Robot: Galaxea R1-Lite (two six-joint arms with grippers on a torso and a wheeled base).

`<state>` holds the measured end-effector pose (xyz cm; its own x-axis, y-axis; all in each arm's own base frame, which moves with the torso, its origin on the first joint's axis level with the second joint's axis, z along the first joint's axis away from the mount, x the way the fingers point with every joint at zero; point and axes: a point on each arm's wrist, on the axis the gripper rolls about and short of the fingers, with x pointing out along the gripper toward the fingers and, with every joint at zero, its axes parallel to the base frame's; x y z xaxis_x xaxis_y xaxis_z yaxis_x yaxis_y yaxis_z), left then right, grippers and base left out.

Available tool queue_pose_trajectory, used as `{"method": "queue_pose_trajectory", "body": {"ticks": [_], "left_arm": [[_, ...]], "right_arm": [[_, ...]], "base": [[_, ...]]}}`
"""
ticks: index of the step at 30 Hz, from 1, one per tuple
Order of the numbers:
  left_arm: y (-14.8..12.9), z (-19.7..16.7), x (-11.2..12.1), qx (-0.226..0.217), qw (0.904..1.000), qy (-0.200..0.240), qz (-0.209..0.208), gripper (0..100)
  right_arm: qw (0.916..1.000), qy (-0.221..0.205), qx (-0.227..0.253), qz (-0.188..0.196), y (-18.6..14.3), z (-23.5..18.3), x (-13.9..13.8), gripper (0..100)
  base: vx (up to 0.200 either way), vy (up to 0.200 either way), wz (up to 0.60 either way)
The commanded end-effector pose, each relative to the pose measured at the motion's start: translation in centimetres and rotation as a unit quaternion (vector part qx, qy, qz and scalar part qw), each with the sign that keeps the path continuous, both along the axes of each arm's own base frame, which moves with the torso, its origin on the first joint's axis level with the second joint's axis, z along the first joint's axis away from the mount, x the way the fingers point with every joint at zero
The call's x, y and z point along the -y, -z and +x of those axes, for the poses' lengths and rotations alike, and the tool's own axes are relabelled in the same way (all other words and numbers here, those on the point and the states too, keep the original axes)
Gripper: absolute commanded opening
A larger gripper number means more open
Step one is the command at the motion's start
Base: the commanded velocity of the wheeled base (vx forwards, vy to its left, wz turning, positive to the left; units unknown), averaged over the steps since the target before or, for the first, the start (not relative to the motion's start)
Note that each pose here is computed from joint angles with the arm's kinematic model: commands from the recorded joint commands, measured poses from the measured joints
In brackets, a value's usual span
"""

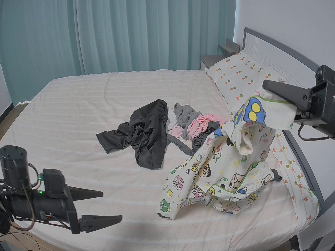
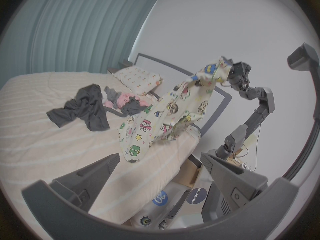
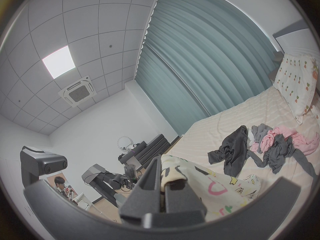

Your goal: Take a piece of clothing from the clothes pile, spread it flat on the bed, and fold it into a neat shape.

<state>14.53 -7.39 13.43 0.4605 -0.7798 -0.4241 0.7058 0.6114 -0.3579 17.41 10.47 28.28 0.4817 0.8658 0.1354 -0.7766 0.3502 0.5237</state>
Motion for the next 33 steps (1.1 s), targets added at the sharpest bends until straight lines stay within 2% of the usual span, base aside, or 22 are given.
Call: {"method": "queue_pose_trajectory", "body": {"ticks": [1,13,17,20,21,25,30,33], "left_arm": [[5.6,2.2,3.1,-0.076,0.995,0.025,0.059,100],[8.3,2.0,7.6,-0.042,0.9942,0.037,0.092,100],[9.1,2.6,8.5,-0.02,0.995,0.008,0.098,100],[9.5,2.7,9.3,-0.017,0.9961,-0.005,0.087,100],[10.2,2.6,10.2,-0.016,0.9967,-0.021,0.077,100],[11.4,2.7,11.4,-0.003,0.9963,-0.053,0.069,100],[12.5,2.8,12.1,-0.012,0.9956,-0.059,0.072,100],[13.0,3.3,12.6,-0.002,0.9944,-0.076,0.074,100]], "right_arm": [[1.0,-0.001,-0.002,0.005,-0.7,1.1,-0.6,0],[0.9998,0.001,-0.018,0.004,-2.0,2.4,-1.4,0],[0.9998,-0.001,-0.019,0.003,-2.0,2.6,-1.6,0],[0.9998,0.0,-0.018,0.005,-2.2,2.7,-1.6,0],[0.9999,0.003,-0.013,0.008,-2.5,2.7,-1.6,0],[0.9998,0.003,-0.017,0.008,-2.8,2.7,-1.6,0],[0.9998,0.004,-0.018,0.008,-2.9,3.0,-1.7,0],[0.9998,0.004,-0.018,0.008,-2.9,3.1,-1.8,0]], "base": [[0.0,0.0,0.0],[0.0,0.0,0.0],[0.0,0.0,0.0],[0.0,0.0,0.0],[0.0,0.0,0.0],[0.0,0.0,0.0],[0.0,0.0,0.0],[0.0,0.0,0.0]]}}
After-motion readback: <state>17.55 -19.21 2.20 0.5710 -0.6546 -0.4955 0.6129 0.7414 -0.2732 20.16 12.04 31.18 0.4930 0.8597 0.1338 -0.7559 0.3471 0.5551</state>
